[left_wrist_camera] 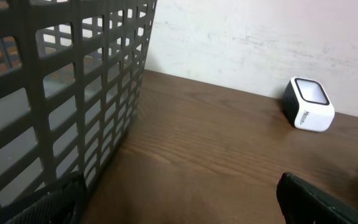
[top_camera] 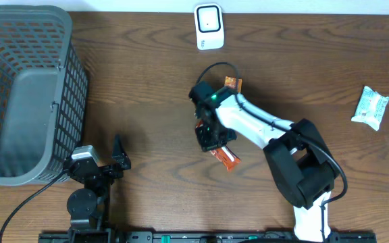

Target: Scan the item barcode

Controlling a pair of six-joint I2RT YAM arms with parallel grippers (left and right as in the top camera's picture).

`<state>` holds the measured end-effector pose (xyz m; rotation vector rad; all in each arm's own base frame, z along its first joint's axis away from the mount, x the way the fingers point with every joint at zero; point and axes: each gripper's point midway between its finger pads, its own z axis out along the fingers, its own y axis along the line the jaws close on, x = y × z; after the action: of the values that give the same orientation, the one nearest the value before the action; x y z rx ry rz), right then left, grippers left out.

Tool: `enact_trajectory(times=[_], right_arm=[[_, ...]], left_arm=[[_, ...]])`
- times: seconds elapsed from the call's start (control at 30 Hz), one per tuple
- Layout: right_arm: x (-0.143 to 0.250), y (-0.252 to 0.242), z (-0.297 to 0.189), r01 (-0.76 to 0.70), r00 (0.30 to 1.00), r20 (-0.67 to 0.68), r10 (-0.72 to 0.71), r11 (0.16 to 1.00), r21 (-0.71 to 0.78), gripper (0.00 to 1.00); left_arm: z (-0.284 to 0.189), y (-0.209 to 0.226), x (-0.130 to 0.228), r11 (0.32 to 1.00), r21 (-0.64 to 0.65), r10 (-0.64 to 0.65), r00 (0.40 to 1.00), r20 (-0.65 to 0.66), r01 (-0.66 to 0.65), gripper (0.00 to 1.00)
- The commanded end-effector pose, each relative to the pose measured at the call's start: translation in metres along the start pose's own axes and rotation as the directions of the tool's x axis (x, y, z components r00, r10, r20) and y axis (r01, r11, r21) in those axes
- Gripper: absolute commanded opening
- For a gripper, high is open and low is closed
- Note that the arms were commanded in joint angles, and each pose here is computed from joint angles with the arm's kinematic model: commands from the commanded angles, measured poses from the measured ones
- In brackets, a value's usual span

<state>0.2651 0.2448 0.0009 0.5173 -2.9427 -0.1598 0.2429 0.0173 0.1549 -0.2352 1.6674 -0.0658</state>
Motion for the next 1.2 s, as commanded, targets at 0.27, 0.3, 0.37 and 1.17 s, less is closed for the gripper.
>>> enact_trajectory(times=[0.27,0.3,0.37,1.17], right_arm=[[0.009,0.020,-0.091,0.173,0.975,0.151,-0.162,0.983,-0.065,0.57],[0.009,0.016,-0.096,0.197,0.970,0.159,-0.185,0.979,-0.061,0.59],[0.009,0.006,-0.099,0.228,0.964,0.157,-0.215,0.971,-0.068,0.60],[0.034,-0.033,0.040,0.214,0.942,-0.214,-0.257,0.955,-0.204,0.59]], left_arm=[[0.002,0.004,0.018,1.000,-0.010,0.017,0.999,-0.040,-0.017,0.98],[0.002,0.004,0.018,1.000,-0.010,0.017,0.999,-0.040,-0.017,0.98],[0.002,0.004,0.018,1.000,-0.010,0.017,0.999,-0.040,-0.017,0.98],[0.002,0.004,0.018,1.000,-0.011,0.017,0.999,-0.040,-0.017,0.98]])
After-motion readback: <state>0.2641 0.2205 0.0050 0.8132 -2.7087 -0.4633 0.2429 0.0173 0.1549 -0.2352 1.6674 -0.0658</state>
